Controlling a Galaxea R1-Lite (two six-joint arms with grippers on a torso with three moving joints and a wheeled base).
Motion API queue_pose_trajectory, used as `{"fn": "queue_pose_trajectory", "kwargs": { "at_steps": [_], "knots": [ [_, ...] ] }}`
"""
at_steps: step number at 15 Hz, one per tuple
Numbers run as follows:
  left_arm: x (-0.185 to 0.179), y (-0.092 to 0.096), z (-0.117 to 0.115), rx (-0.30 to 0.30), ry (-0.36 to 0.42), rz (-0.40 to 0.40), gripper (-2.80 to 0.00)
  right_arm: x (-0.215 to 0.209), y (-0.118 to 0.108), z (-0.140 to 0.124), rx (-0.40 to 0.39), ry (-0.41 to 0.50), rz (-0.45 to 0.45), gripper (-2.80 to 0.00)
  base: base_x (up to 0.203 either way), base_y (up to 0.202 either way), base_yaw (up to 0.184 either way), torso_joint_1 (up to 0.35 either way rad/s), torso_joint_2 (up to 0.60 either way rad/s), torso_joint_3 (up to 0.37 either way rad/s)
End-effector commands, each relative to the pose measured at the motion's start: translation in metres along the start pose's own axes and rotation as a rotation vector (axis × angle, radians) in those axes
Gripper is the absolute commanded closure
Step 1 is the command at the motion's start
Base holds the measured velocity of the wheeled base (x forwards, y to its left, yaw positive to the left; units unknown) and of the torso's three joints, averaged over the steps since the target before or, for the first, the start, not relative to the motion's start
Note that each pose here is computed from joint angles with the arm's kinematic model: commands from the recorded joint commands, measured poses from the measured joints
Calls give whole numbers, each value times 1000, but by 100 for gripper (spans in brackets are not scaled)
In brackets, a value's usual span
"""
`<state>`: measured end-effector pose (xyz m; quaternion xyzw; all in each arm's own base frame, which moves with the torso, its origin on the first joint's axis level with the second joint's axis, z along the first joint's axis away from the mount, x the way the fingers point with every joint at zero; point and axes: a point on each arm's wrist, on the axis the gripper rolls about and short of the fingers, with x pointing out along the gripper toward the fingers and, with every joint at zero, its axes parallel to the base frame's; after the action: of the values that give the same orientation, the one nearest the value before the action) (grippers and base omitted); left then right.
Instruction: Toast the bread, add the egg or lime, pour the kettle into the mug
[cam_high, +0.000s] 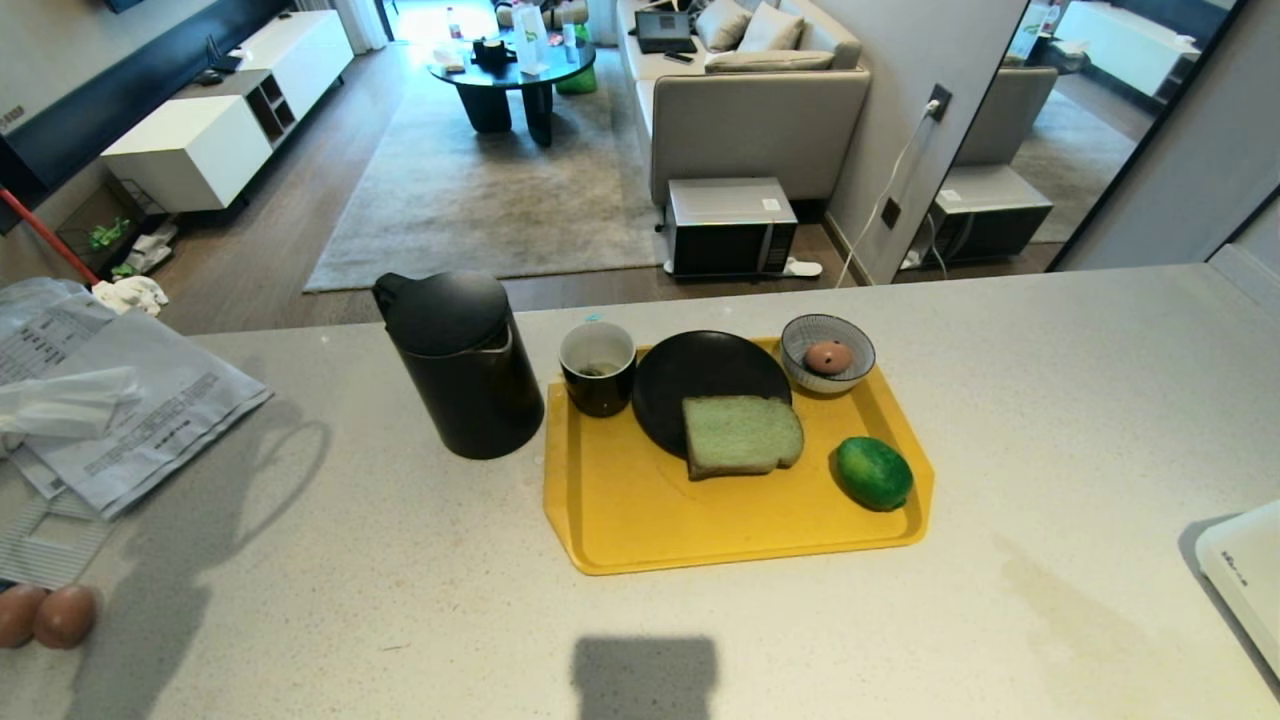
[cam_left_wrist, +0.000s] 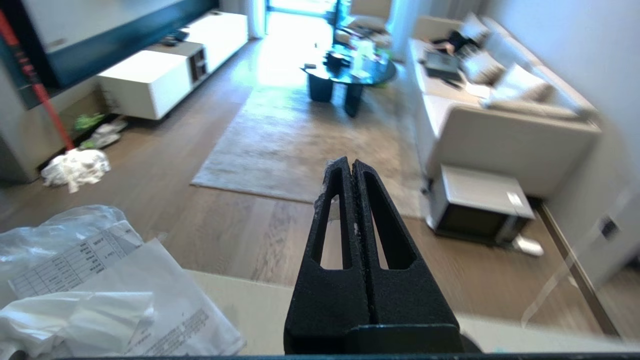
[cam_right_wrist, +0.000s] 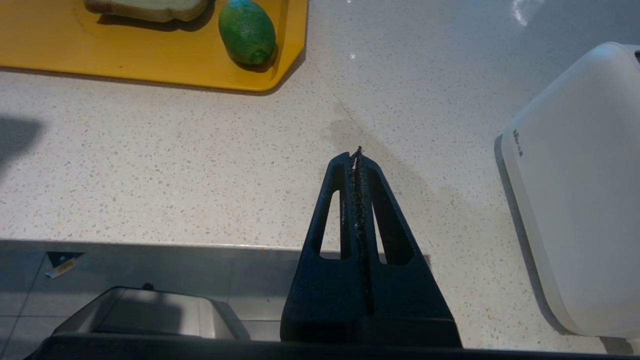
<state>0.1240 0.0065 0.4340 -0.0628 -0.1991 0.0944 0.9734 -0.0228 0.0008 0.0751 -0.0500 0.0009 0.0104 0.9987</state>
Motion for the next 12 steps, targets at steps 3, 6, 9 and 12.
{"fn": "queue_pose_trajectory", "kwargs": {
  "at_steps": [3,6,9,12],
  "knots": [
    [-102,17,2,35,8,-117,0,0,0,0,-1,1,1,0,0,0,0,0,0,0],
    [-142,27,-30,74,72,-149,0,0,0,0,-1,0,1,0,0,0,0,0,0,0],
    [-175,37,-67,100,125,-155,0,0,0,0,-1,0,1,0,0,0,0,0,0,0],
    [-208,47,-103,114,147,-157,0,0,0,0,-1,0,1,0,0,0,0,0,0,0]
  ]
}}
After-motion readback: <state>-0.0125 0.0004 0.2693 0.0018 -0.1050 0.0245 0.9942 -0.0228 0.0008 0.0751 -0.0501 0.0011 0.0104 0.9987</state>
